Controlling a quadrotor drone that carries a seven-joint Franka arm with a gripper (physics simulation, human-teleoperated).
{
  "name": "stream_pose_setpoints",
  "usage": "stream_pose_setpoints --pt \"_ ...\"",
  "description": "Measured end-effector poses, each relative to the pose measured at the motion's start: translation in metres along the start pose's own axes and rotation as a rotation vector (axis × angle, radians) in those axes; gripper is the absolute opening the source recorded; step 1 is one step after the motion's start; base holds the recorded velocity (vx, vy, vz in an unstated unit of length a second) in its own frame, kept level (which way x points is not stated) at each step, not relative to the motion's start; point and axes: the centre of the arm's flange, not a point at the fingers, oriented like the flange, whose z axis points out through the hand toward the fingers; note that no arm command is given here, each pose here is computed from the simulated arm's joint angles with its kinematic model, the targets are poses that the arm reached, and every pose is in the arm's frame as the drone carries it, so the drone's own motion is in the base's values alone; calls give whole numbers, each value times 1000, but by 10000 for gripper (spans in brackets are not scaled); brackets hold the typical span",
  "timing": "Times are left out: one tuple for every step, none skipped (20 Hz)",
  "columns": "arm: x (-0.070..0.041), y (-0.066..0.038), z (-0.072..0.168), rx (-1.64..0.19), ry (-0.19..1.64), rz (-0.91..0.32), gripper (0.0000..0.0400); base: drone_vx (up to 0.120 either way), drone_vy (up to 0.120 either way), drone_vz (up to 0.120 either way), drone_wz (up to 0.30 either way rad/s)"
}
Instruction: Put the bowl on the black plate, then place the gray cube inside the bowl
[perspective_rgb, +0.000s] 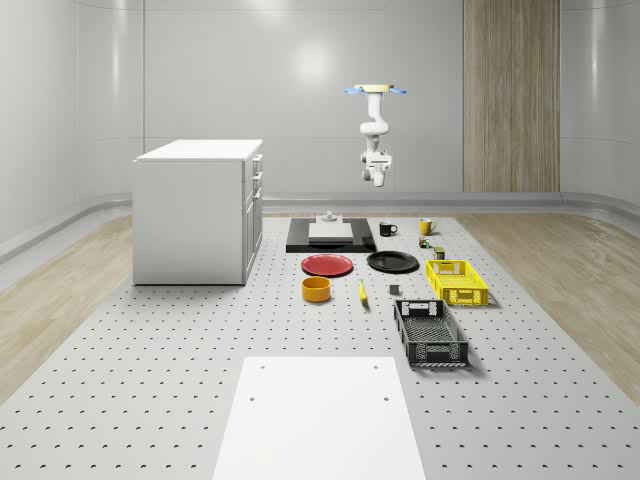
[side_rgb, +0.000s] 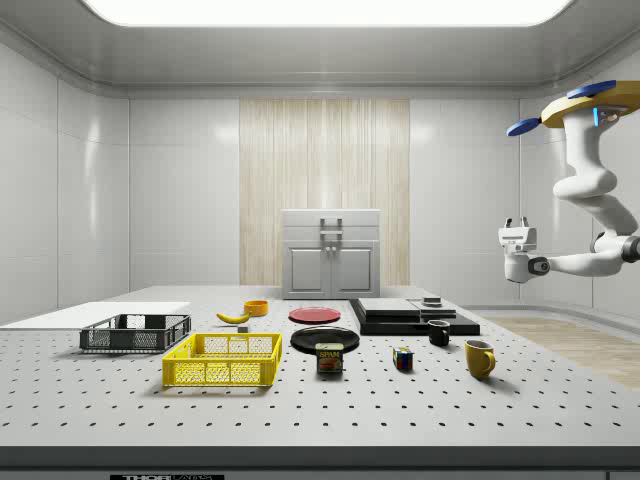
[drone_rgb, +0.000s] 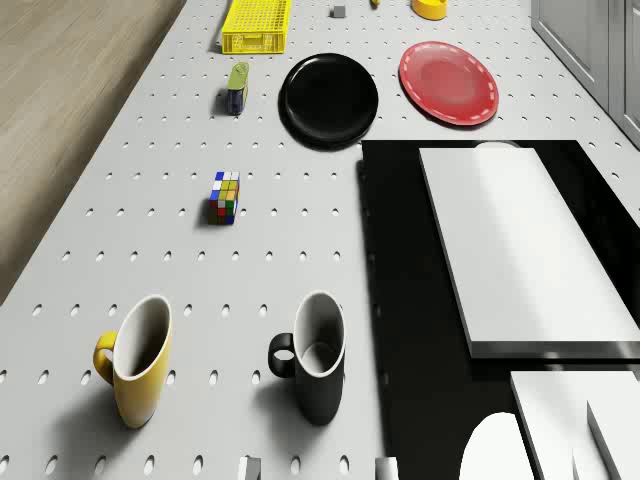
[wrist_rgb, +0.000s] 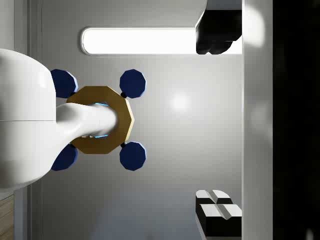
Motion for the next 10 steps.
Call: stream_pose_setpoints --pt "-1 1 -8 1 1 0 400 0 0 0 0" --pt "-2 2 -15 1 1 0 400 0 0 0 0" --pt "-2 2 -23 2 2 0 400 0 0 0 0" --pt "-2 3 -30 2 2 0 400 0 0 0 0" --pt "-3 3 -37 3 3 0 400 0 0 0 0" --pt "-2 3 -43 3 3 0 400 0 0 0 0" --pt "-2 2 -50 4 4 0 400 0 0 0 0" --pt "-2 2 -56 4 4 0 400 0 0 0 0" --pt "-2 2 -61 5 5 0 400 0 0 0 0" --pt "-1 1 -66 6 6 0 400 0 0 0 0"
